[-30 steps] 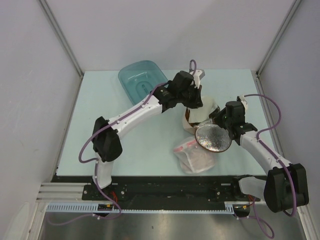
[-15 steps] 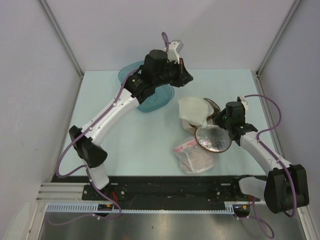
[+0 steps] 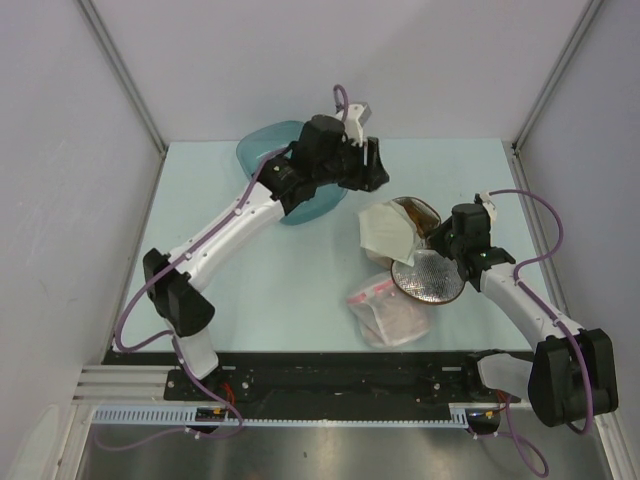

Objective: Unzip the laundry bag and remove the bra

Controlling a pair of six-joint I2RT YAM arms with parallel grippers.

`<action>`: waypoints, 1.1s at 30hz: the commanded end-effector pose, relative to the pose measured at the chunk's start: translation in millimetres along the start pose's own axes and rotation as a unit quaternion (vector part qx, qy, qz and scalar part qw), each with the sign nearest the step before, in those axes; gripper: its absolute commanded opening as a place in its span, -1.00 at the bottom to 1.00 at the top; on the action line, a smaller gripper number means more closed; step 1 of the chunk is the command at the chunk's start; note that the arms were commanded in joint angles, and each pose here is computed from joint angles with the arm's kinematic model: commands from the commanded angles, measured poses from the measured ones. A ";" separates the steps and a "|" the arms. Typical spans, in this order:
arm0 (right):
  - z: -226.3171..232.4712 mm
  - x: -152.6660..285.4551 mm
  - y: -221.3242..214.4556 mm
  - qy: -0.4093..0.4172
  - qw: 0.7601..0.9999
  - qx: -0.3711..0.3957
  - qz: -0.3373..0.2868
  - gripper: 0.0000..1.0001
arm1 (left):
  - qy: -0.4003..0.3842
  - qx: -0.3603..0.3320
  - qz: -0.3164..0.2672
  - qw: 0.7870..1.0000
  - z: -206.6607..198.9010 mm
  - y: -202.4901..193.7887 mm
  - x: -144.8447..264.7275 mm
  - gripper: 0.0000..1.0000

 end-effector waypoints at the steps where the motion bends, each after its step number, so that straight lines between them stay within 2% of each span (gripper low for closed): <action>1: 6.4 2.2 6.1 0.017 1.000 -0.007 -0.017 -1.00 | 0.073 0.006 0.071 0.995 20.1 -51.8 6.4 0.99; 6: 9.3 0.1 4.9 0.027 1.000 -0.008 -0.011 -1.00 | 0.035 0.084 0.101 0.991 20.5 -92.9 1.2 1.00; 10: 8.9 0.4 4.9 0.026 1.000 -0.008 -0.012 -1.00 | -0.059 0.150 0.135 0.978 12.5 -117.9 -11.7 1.00; 11: 8.8 0.8 5.0 0.026 1.000 -0.006 -0.012 -1.00 | -0.074 0.157 0.129 0.976 11.2 -121.5 -15.3 1.00; 13: 7.4 1.7 4.6 0.022 1.000 -0.006 -0.011 -1.00 | -0.089 0.175 0.124 0.973 7.6 -121.1 -16.1 0.87; 14: 6.9 2.1 4.6 0.021 1.000 -0.004 -0.012 -1.00 | -0.091 0.177 0.122 0.973 7.4 -120.8 -16.6 0.69; 18: 7.5 1.4 5.3 0.022 1.000 -0.004 -0.012 -1.00 | -0.089 0.170 0.112 0.975 5.8 -111.8 -11.5 0.31; 21: 9.3 -0.3 5.1 0.028 1.000 -0.007 -0.011 -1.00 | -0.093 0.163 0.112 0.976 4.2 -105.5 -9.4 -0.53; 22: 9.3 -0.6 5.1 0.028 1.000 -0.006 -0.011 -1.00 | -0.091 0.159 0.111 0.977 4.8 -103.2 -8.9 -0.99; 25: 8.6 -1.5 4.2 0.026 1.000 -0.006 -0.008 -1.00 | -0.087 0.136 0.092 0.983 1.0 -80.4 5.0 -0.99; 29: 6.5 -0.4 3.6 0.019 1.000 -0.005 -0.008 -1.00 | -0.082 0.088 0.007 0.993 -2.6 -21.5 37.1 -0.99; 33: 7.2 1.6 5.4 0.022 1.000 -0.005 -0.012 -1.00 | -0.038 0.068 -0.080 0.994 22.8 32.7 73.9 -0.99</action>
Point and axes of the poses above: each gripper's point midway between its finger pads, its own x axis back along the fingers, its own z axis along the line the jaws close on, y = z × x, the point moved 8 cm from there along x, back along the fingers, and after that the axes turned 10 degrees about -x, right-handed, at the moved point
